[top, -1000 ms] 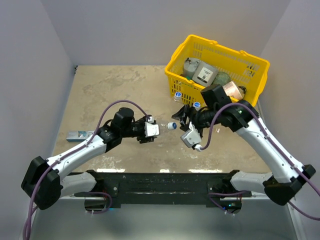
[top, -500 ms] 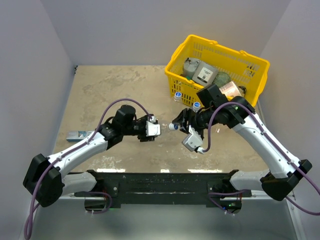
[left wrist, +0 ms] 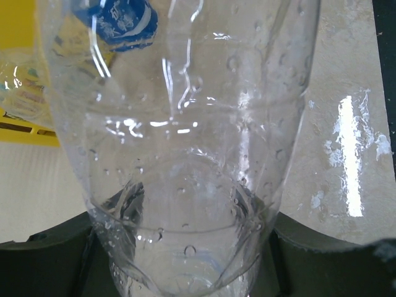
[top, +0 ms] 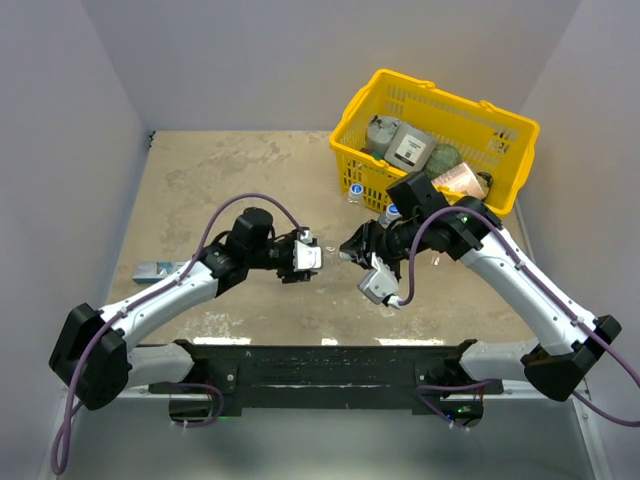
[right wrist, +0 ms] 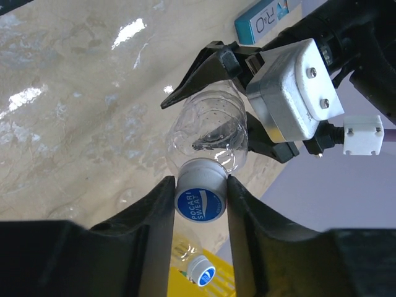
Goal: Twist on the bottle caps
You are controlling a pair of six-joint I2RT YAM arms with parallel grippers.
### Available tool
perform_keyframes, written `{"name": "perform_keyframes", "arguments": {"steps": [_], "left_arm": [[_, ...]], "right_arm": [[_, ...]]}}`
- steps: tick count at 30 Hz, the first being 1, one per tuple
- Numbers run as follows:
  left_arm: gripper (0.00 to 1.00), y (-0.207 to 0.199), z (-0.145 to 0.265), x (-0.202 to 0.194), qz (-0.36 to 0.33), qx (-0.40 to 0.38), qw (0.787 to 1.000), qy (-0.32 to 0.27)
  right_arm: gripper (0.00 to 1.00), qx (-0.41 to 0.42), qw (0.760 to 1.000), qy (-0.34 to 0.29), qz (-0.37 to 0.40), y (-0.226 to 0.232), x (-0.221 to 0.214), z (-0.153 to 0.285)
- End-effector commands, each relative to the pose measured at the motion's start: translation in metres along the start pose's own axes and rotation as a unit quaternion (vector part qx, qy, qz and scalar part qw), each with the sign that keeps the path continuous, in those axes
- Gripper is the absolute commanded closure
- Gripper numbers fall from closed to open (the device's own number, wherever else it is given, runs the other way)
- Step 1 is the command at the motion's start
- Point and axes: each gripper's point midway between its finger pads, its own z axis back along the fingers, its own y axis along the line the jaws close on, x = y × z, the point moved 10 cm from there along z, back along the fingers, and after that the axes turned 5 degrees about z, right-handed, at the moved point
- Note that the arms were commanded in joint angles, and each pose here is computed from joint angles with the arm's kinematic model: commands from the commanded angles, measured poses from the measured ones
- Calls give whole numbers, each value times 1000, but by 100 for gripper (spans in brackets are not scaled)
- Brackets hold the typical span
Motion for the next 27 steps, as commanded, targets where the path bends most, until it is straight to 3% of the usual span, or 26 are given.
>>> {"name": "perform_keyframes", "arguments": {"steps": [1,2,3,6,7,9,10,12,13,15,16,18,19,20,27], "left_arm": [[100,11,2,20,-9,9,999,-46],[100,10,2,19,-1,9,999,-46],[100,10,2,18,4,11,999,-47],[100,9,2,20,21,31,997,-64],[100,11,3,18,20,55,996,-69],[100,15,5,17,48,106,990,-75],[100,22,12,16,65,187,976,-85],[100,28,19,15,88,268,954,-105],[100,34,26,15,100,336,930,-114],[100,38,30,16,112,398,903,-117],[100,44,33,17,127,446,878,-115],[100,49,34,17,136,473,864,-107],[100,52,35,17,138,492,853,-101],[100,53,35,17,133,496,853,-95],[100,54,27,10,111,514,850,-31]], "right_arm": [[74,-42,999,-13,-19,-12,2,1],[91,-64,996,-9,-57,-18,-2,1],[100,-82,994,-12,-75,-25,-1,3],[100,-129,969,-31,-210,-50,-8,6],[100,-125,948,-44,-291,-53,-9,2],[100,-103,917,-55,-381,-66,-19,-5],[100,-87,881,-60,-461,-63,-17,-8],[100,-89,837,-65,-536,-66,-30,-11],[100,-98,798,-76,-590,-68,-32,-12],[100,-109,752,-81,-645,-67,-41,-11],[100,-103,709,-87,-692,-67,-46,-18],[100,-108,665,-79,-735,-68,-53,-19],[100,-108,600,-71,-790,-69,-57,-25],[100,-129,561,-39,-817,-67,-62,-25],[100,-186,574,4,-797,-90,-43,-18]]}}
